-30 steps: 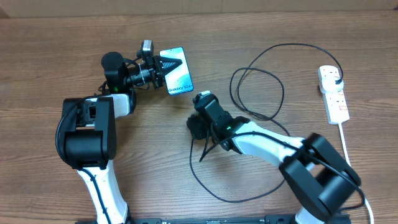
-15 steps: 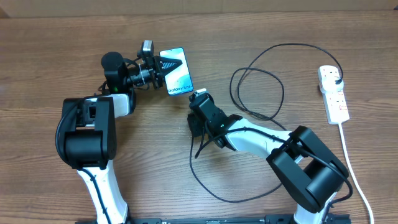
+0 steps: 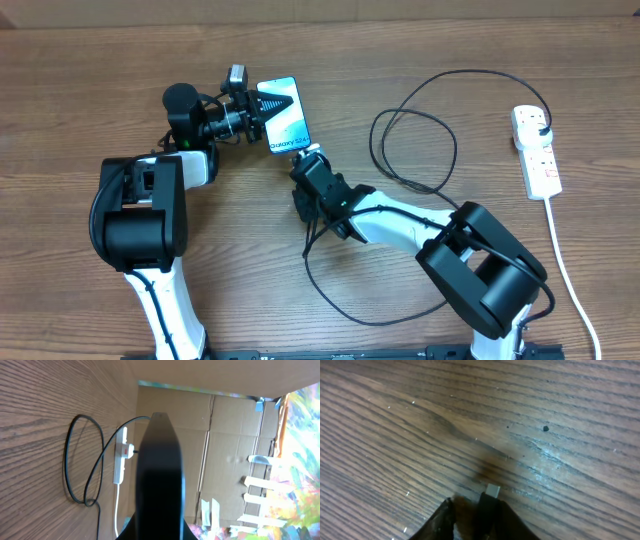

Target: Plug charger to phone and switch on socket

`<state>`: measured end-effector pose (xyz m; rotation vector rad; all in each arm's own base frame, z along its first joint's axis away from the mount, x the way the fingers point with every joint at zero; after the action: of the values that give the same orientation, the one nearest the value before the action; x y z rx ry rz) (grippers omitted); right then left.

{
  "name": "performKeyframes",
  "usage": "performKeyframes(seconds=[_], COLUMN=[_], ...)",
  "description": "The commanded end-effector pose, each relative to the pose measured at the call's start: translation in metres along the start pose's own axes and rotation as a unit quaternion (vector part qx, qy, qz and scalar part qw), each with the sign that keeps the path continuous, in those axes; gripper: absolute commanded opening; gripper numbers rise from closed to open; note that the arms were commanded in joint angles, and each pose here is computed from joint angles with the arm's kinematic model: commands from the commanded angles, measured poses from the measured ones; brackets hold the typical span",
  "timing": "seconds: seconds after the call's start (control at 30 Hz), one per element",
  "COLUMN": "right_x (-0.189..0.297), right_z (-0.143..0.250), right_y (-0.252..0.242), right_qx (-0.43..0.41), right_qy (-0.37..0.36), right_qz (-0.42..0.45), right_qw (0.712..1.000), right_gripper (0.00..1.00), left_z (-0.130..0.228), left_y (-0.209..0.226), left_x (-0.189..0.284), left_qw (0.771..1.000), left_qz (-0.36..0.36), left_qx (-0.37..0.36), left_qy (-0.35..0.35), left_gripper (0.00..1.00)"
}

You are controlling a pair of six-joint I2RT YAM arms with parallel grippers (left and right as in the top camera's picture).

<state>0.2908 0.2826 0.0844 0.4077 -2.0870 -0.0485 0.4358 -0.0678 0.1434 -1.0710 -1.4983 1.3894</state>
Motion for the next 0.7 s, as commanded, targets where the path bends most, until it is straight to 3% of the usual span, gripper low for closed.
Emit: performKeyframes(seconds=[0.0,0.2,0.33,0.5,0.67], right_x=[-0.013,-0.012,-0.01,0.009,0.03], right_z=[0.013,0.014,0.012,-0.007,-0.032], right_y=[-0.004,-0.005,-0.002,-0.003,-0.021], right_qx=[0.0,-0.003,-0.011,-0.079,-0.1], right_qy=[0.028,0.033,0.047,0.116,0.161], right_qz=[0.014,0.017,0.009,-0.054,-0.218], right_qw=[0.999,0.999,0.999,0.989,0.957], right_gripper=[0.18,0.04,0.04,0.04,0.04], left_z=[-0.003,-0.003,-0.004,-0.007,-0.01], left_y=[-0.005,-0.005,-0.005,-0.005,-0.005], left_x=[-0.004,-0.003,-0.001,0.007,0.017], left_qw=[1.0,1.0,1.0,1.0,0.999], left_qz=[0.006,0.006,0.006,0.005,0.006], left_qx=[-0.027,-0.027,-0.027,-0.028,-0.042], left_qy=[0.012,0.011,0.009,0.003,0.008], left_gripper=[0.04,0.05,0.05,0.04,0.04])
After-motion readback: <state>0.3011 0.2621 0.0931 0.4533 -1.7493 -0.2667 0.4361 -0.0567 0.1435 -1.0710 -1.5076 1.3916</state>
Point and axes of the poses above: each gripper's point midway between its finger pads, its own x axis back along the fingers, its own y axis along the line the jaws close on, z = x × y, the point moved 10 cm from there along x, back along the fingers, and after that the axes turned 9 degrees about -x, right-handed, at the moved point
